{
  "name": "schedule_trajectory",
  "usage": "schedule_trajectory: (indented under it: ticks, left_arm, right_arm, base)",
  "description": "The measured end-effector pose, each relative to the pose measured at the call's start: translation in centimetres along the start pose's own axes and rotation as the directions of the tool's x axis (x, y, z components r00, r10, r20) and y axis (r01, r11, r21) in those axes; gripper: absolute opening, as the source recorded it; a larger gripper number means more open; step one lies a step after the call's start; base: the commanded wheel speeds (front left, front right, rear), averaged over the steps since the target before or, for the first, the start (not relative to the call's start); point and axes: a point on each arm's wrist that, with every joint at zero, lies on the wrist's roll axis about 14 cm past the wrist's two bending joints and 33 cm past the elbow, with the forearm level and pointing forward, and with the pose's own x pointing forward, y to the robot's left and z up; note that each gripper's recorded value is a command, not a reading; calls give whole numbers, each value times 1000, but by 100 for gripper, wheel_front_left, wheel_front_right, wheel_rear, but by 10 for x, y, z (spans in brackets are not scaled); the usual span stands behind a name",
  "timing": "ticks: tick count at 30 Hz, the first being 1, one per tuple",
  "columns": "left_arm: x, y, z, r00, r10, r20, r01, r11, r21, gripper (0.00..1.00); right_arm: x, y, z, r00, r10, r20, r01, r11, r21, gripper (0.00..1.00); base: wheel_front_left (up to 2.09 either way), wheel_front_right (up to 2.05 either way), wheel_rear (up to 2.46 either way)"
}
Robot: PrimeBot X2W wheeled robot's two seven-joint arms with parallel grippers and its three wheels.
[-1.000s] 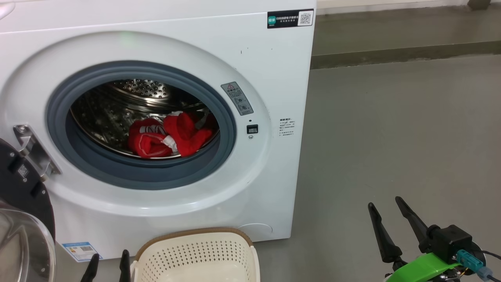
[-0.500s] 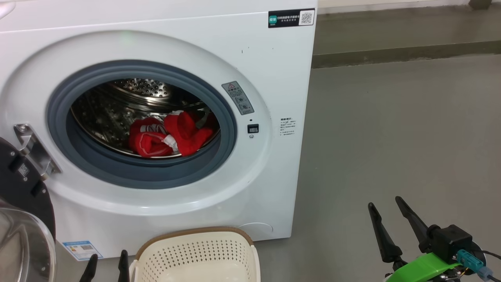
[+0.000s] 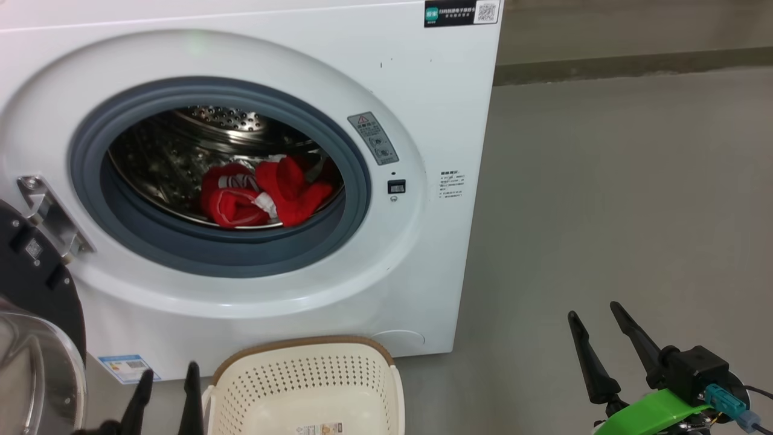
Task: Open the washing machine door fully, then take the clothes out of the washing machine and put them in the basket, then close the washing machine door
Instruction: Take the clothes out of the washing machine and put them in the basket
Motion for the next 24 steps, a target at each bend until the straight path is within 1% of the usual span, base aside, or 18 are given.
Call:
schedule_trajectory:
  ticks: [3, 7, 11, 19, 24]
  left_arm:
    - [13, -5, 7, 1000, -14, 20, 14, 1000, -19, 100]
    - [33, -14, 18, 998, -36, 45, 37, 999, -19, 100]
    - [57, -23, 25, 996, -57, 64, 58, 998, -18, 100]
    - [120, -38, 35, 994, -67, 85, 70, 997, -25, 100]
    - [161, -44, 30, 996, -68, 63, 70, 997, -26, 100]
  right_arm:
    - [2, 0, -4, 1000, 0, -14, 0, 1000, 2, 100]
    - [7, -1, -11, 999, 0, -34, 0, 1000, 3, 100]
    - [21, -2, -11, 999, 7, -35, -7, 1000, 0, 100]
    - [52, -10, -17, 999, 12, -46, -13, 1000, -13, 100]
    - [73, -16, -22, 999, 8, -46, -8, 1000, -14, 100]
  base:
    - [0, 0, 0]
    - [0, 0, 0]
    - [0, 0, 0]
    - [0, 0, 0]
    - [0, 0, 0]
